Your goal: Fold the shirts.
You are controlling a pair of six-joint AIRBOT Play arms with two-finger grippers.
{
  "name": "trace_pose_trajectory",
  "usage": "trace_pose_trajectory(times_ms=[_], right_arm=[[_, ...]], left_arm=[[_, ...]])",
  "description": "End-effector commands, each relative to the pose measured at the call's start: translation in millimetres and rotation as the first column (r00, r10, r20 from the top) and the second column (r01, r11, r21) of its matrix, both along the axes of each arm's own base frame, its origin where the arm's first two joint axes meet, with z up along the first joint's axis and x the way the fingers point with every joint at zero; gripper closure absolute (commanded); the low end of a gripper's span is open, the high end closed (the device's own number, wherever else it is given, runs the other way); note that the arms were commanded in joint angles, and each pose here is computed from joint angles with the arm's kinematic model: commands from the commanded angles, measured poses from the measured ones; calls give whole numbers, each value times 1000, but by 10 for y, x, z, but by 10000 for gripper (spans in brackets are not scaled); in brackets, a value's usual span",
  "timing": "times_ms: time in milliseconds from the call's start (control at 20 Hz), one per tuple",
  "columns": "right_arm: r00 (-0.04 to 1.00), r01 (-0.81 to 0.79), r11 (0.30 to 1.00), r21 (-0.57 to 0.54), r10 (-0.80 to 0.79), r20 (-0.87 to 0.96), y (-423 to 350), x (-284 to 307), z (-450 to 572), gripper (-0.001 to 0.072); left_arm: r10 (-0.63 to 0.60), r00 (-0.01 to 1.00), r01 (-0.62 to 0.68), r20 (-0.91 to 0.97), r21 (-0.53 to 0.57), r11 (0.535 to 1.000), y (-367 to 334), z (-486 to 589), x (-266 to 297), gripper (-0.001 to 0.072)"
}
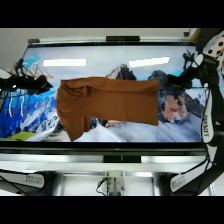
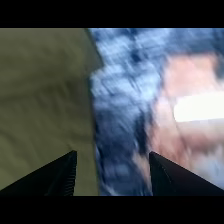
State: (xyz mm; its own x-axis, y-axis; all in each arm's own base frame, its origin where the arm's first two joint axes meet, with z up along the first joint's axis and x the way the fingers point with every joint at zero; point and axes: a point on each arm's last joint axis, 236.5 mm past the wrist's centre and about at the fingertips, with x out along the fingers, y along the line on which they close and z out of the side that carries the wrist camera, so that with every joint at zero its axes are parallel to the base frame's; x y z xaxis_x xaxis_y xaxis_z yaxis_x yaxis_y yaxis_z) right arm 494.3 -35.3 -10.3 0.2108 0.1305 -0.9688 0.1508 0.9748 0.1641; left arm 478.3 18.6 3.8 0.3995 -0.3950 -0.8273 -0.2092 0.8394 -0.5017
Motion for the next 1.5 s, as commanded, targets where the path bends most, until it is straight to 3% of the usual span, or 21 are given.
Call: trace_pose_trajectory(times_ms=[0,50,150,200,350,750,850,950,1000,1200,1450], right_arm=[[983,-40,998,40,46,-176,-119,-606,100,152],[983,-23,998,54,32,-182,-140,-686,103,152],[981,-13,997,76,28,-194,-119,-826,57,152],[978,-13,997,78,29,-205,-106,-887,16,152],[969,-22,994,109,48,-243,-22,-1013,-101,152],[975,-16,991,133,45,-219,37,-958,-115,152],[970,-19,990,140,52,-237,51,-1004,-110,152],[963,-22,989,144,59,-262,58,-1072,-133,114],[949,-36,986,161,84,-304,67,-1210,-209,37],[938,37,960,277,62,-340,317,-1465,-648,39],[961,82,958,276,-3,-275,454,-1373,-999,49]], left_arm=[[-89,949,54,-302,-121,991,160,-256,-928,247],[-94,940,51,-329,-138,989,157,-388,-1076,144],[-82,926,25,-368,-159,987,109,-689,-1269,148],[-74,933,17,-351,-160,987,81,-790,-1262,184],[-11,970,-38,-245,-193,981,-17,-865,-994,184],[31,976,-76,-213,-208,975,-244,-1067,-717,185],[10,975,-58,-223,-210,976,-335,-1118,-724,329],[-13,977,-33,-215,-212,977,-367,-1103,-731,676],[-31,977,-15,-211,-216,976,-382,-1084,-742,673],[-85,977,40,-193,-226,973,-426,-983,-774,673],[-99,980,59,-175,-221,973,-430,-927,-773,672]])
